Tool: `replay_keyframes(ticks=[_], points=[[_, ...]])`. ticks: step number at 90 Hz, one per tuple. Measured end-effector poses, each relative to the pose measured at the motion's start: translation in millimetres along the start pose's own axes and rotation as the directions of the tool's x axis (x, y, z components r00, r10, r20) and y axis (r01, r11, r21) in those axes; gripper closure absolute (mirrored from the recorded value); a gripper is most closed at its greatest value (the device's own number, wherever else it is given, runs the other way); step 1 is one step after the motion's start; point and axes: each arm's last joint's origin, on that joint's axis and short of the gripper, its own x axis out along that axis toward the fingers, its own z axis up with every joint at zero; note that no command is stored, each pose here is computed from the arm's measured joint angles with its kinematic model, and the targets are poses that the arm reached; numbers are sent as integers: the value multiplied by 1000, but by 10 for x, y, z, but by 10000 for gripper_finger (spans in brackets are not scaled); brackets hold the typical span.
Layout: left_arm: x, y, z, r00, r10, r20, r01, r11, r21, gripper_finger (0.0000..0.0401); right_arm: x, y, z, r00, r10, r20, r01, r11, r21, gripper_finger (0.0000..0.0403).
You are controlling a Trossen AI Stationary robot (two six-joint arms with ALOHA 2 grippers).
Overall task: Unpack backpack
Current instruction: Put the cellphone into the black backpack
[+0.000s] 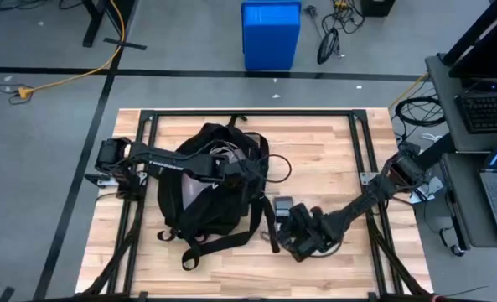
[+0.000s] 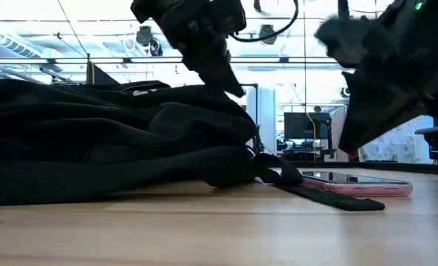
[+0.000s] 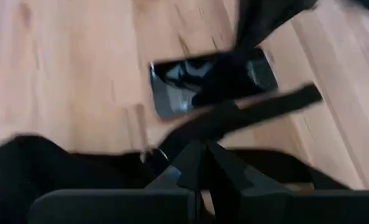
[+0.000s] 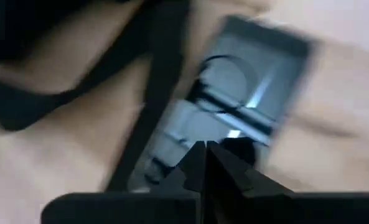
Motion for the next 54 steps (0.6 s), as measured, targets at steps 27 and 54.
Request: replay_keyframes(ticks=[27, 54], points=[[-1, 4, 13, 1000, -2, 14, 2, 1000, 14, 391, 221, 42, -163, 1000, 2, 14, -1, 999, -33, 403], [1, -18, 69, 998, -1, 68, -2, 999, 39, 391, 160, 132, -321, 992, 101, -76, -104, 994, -32, 403]])
